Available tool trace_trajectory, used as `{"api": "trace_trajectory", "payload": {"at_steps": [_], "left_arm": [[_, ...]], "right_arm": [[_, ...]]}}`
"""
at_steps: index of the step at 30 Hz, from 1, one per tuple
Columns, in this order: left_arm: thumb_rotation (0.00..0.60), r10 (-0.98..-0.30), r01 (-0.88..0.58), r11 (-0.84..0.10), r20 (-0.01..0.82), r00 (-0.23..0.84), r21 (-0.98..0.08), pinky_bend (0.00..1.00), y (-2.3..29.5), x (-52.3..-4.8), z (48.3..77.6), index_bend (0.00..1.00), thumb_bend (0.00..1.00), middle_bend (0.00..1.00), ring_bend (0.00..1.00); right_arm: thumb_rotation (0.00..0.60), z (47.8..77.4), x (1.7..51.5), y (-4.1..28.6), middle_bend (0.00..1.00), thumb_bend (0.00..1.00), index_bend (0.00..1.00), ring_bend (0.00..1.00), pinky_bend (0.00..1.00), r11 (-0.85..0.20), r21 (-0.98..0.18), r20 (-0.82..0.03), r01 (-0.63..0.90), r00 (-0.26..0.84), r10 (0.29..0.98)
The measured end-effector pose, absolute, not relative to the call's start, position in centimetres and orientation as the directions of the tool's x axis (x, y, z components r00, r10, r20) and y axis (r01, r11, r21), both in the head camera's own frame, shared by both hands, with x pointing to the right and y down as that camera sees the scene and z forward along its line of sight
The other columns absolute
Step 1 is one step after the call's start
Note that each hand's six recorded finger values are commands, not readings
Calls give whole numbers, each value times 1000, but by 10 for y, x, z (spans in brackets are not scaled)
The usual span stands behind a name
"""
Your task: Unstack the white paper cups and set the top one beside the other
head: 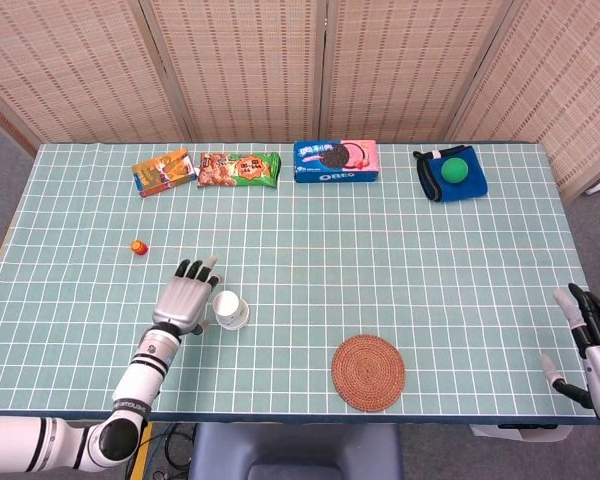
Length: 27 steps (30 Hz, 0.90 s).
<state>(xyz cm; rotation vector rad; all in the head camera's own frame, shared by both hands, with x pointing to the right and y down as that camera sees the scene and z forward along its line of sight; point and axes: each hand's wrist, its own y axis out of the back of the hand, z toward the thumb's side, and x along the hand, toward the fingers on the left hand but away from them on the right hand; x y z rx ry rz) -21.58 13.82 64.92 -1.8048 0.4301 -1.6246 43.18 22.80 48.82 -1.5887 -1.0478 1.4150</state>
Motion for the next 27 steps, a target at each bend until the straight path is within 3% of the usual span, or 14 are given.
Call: {"api": "trace_trajectory", "payload": {"at_steps": [27], "left_arm": [[600,-651,202,-711,739,175,-674,0,136,-192,647,304,295,0,0]], "right_arm": [[600,480,434,232,0,310,8,0,0,-375,-921,-368,110,72,927]]}}
